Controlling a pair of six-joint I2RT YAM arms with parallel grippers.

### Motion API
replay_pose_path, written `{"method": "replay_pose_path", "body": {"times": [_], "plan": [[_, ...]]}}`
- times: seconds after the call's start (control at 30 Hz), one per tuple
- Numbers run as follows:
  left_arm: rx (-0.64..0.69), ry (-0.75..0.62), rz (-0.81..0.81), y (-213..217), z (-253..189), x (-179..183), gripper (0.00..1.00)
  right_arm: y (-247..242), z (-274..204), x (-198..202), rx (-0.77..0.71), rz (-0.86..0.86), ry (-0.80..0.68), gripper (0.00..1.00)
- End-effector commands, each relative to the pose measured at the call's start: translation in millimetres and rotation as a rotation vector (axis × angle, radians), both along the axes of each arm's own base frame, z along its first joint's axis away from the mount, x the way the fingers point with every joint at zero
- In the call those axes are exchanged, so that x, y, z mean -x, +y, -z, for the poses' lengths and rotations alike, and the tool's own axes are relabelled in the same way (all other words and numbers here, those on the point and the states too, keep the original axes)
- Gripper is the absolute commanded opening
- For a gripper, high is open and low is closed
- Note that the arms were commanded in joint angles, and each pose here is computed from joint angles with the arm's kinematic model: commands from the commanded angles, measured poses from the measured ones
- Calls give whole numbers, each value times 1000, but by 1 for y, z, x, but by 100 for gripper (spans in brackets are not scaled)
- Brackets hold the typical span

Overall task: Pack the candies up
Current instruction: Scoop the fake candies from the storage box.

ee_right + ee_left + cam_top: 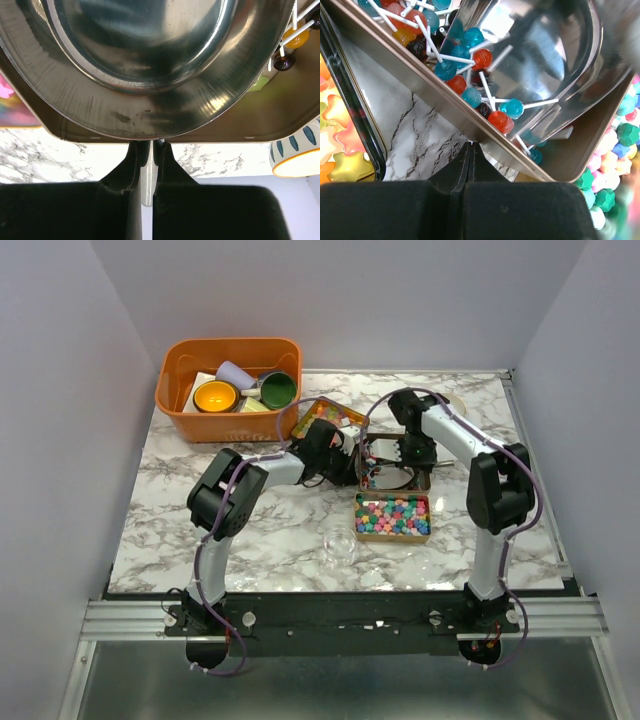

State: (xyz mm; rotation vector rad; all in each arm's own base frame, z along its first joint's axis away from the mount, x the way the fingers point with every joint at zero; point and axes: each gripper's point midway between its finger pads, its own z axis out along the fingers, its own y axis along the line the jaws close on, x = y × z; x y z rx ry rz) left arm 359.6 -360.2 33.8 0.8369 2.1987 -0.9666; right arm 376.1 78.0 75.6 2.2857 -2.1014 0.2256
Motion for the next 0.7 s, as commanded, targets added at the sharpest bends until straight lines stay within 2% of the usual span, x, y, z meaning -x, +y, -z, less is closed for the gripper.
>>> {"method": "replay_pose_path", "body": {"times": [0.0,0.2,0.53,0.67], "plan": [[70,-49,49,-27,-21,1,0,87,38,8,-396,-63,83,1],[74,-56,44,-27,-30,-1,0,94,29,21,-524,-89,100,1],[49,-61,81,-6,-50,-2,0,79,31,20,-686,46,74,1],[43,-28,124,2,-58,8,0,80,26,18,-758,79,88,1]]}}
